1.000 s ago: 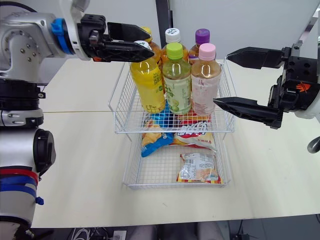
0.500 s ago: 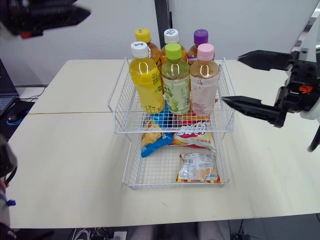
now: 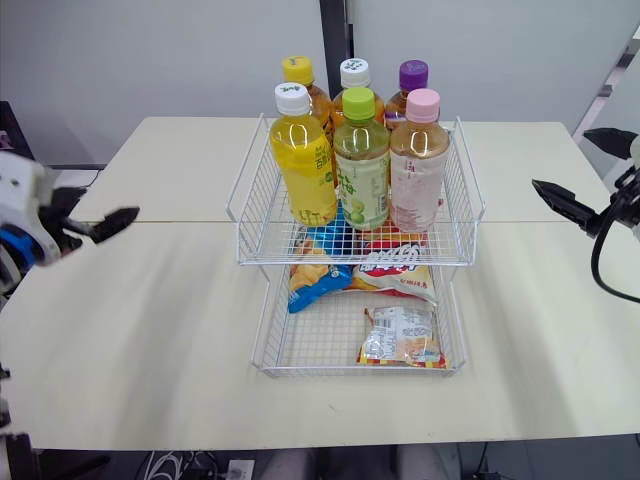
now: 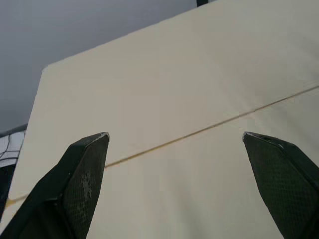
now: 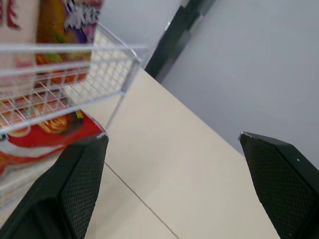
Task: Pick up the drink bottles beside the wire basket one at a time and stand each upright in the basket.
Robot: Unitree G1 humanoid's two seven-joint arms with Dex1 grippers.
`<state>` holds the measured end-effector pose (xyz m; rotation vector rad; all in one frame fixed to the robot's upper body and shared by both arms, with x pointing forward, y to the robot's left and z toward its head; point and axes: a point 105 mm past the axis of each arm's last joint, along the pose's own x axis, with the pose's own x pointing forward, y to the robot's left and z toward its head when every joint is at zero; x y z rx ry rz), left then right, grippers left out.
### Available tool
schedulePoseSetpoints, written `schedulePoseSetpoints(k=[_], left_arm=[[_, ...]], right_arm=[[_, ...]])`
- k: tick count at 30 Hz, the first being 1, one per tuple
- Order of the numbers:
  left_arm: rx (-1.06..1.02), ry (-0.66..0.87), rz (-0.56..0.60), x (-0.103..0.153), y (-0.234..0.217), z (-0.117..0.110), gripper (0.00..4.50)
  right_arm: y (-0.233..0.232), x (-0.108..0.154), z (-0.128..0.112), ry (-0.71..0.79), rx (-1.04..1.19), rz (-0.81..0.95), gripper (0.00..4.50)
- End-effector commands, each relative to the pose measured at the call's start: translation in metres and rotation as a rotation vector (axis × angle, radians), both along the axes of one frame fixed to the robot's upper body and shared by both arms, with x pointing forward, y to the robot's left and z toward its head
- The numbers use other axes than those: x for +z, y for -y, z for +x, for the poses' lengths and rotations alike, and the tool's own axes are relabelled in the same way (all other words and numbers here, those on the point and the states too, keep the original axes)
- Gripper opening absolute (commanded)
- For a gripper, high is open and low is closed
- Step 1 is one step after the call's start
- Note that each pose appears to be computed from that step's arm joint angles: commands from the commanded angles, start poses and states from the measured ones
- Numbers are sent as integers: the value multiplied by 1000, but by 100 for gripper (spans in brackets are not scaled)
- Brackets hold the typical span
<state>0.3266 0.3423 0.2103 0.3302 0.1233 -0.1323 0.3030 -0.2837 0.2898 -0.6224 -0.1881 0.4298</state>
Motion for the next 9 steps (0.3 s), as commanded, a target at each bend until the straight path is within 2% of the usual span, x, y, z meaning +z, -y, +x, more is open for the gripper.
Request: schedulePoseSetpoints(k=[1,5,9], left_arm=[[102,115,-41,-3,-5,-4,446],[187,153,-85,-31,-8,-10,446],[210,168,-128,-46,-7,-14,446]], right_arm=[[21,-17,6,125,-130,-69,450],[35,-53,12,100,-209,50,450],[37,-85,15,28,-223,82,450]])
